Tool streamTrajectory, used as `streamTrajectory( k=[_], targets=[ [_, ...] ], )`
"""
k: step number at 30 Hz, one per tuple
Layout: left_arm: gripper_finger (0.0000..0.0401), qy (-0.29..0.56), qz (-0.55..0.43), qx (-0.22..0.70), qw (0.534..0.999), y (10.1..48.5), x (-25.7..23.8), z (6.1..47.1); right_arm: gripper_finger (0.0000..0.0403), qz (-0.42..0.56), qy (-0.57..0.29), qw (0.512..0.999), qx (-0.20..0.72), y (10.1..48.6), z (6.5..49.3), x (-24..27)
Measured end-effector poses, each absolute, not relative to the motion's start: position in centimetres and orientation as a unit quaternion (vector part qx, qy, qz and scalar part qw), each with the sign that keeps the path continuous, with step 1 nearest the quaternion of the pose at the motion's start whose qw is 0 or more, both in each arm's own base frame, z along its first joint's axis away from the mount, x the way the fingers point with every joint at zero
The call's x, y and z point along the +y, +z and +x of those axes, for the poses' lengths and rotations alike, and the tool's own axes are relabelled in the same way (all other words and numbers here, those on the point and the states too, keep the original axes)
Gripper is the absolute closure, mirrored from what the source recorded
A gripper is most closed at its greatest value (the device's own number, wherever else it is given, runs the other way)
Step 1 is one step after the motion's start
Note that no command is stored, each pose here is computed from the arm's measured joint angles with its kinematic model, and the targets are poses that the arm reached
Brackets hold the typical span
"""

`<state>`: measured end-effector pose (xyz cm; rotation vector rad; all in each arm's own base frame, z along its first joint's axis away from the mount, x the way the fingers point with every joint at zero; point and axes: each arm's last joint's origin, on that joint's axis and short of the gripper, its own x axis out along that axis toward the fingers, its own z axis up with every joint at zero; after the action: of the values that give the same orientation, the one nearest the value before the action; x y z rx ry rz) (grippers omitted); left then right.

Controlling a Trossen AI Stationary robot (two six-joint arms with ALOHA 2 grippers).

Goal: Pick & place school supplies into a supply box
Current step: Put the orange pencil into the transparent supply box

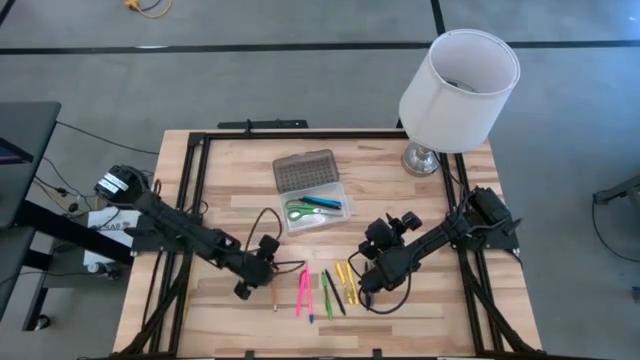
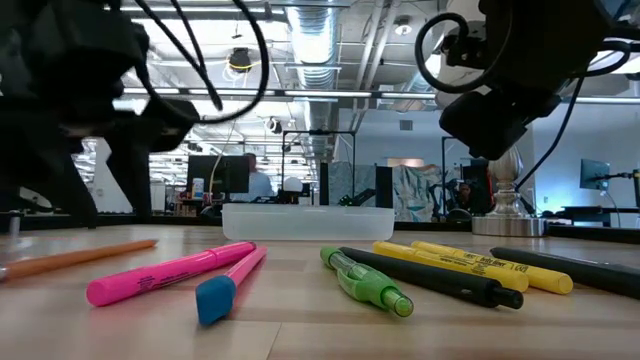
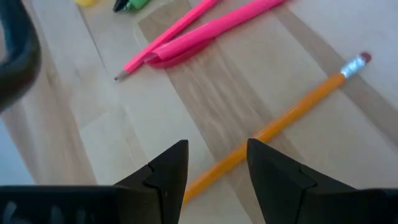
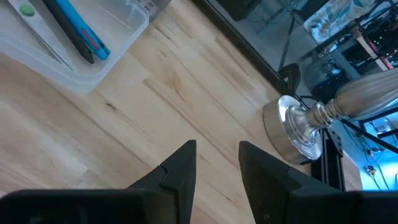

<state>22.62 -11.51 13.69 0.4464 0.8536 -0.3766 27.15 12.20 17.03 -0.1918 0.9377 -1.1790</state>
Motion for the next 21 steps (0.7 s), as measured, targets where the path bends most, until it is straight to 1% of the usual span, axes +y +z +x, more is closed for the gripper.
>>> streamTrajectory(
  k=[8,15,21],
  targets=[
    [0.0241,-0.206,0.199,0.387,0.876,12.7,-9.8,22.8,0.0287,-0.087,-0.534,0.725,0.425,17.0,27.2,12.2],
    [0.0241,-0.218,0.22,0.328,0.892,13.5,-9.4,23.8,0.0287,-0.087,-0.534,0.725,0.425,17.0,27.2,12.2],
    [0.0241,-0.237,0.219,0.341,0.883,13.2,-9.2,23.6,0.0287,-0.087,-0.534,0.725,0.425,17.0,27.2,12.2]
  ],
)
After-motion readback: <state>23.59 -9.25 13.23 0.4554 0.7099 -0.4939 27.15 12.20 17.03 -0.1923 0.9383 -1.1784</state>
